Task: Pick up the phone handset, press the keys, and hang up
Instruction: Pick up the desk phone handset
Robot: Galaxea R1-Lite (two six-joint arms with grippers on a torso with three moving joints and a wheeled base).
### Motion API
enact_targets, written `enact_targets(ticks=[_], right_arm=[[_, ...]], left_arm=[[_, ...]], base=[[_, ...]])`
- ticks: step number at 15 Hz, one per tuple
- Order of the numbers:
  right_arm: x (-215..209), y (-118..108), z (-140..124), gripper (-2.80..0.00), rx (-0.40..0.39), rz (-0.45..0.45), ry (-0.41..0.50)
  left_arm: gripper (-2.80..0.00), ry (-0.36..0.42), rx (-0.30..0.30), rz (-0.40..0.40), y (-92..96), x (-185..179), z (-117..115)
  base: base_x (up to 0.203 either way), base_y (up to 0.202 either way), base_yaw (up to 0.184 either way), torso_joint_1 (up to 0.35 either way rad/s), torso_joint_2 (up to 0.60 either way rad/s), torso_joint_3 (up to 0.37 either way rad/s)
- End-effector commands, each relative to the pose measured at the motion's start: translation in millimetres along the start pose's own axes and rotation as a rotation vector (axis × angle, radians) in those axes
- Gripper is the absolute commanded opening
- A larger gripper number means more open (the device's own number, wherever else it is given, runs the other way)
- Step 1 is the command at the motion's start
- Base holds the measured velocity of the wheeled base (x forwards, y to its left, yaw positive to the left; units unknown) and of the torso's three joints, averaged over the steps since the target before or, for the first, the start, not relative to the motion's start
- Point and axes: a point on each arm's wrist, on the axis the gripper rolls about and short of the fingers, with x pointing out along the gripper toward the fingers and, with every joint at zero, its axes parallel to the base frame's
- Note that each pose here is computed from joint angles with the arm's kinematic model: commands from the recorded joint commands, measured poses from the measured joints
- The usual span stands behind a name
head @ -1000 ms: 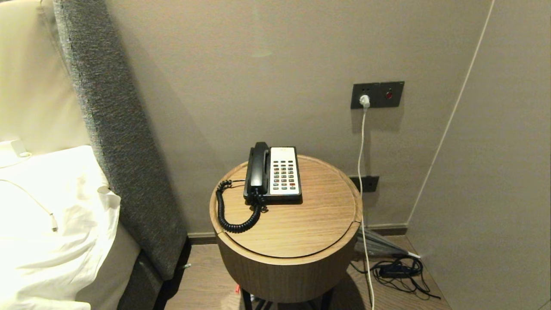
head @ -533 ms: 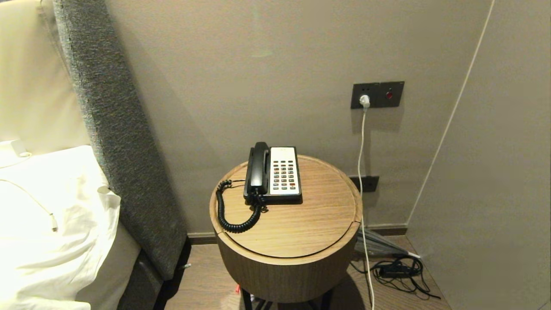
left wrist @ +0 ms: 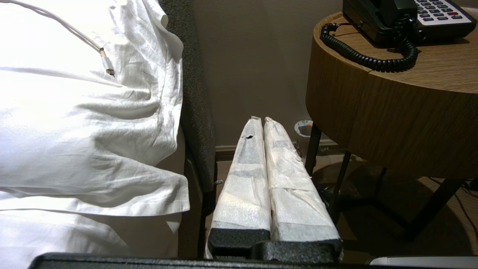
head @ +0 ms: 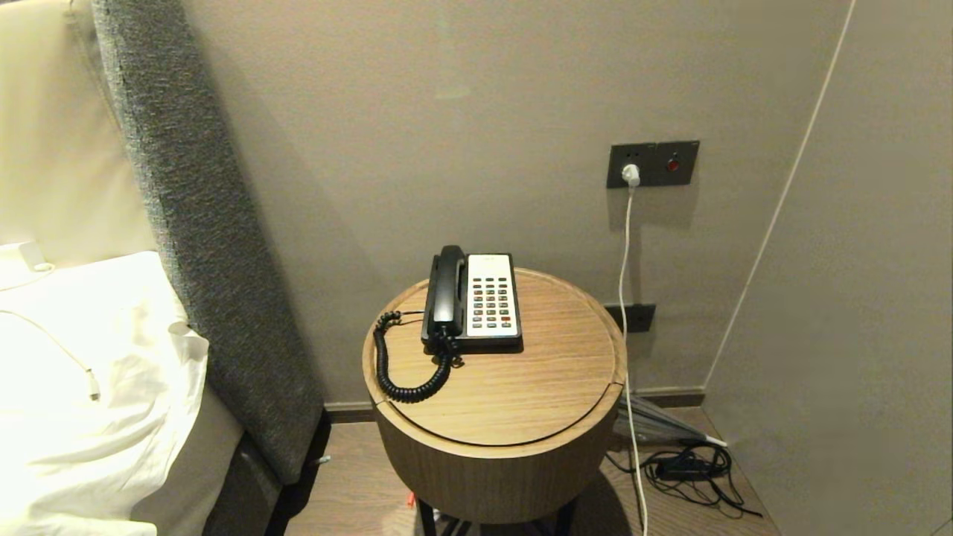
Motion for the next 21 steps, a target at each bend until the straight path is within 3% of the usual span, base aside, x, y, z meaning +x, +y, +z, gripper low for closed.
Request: enact_targets(ticks=[1, 12, 21], right_arm=[[0.0, 0.0, -0.1, -2.8, -0.001, 0.0, 0.0], [0.0, 0.0, -0.1, -2.8, -0.001, 0.0, 0.0], [0.0, 0.0, -0.1, -2.8, -0.001, 0.0, 0.0]], left_arm=[[-2.8, 0.001, 0.007, 0.0, 0.0, 0.1, 0.1], [-2.8, -0.002, -0.068, 0.008, 0.2, 0.1, 0.4], [-2.8, 0.0, -0.072, 0.009, 0.2, 0.2, 0.1]], base=[[0.0, 0.0, 0.0, 0.0, 0.0, 0.0], [0.0, 0.0, 0.0, 0.0, 0.0, 0.0], [0.0, 0.0, 0.0, 0.002, 0.0, -0.088]])
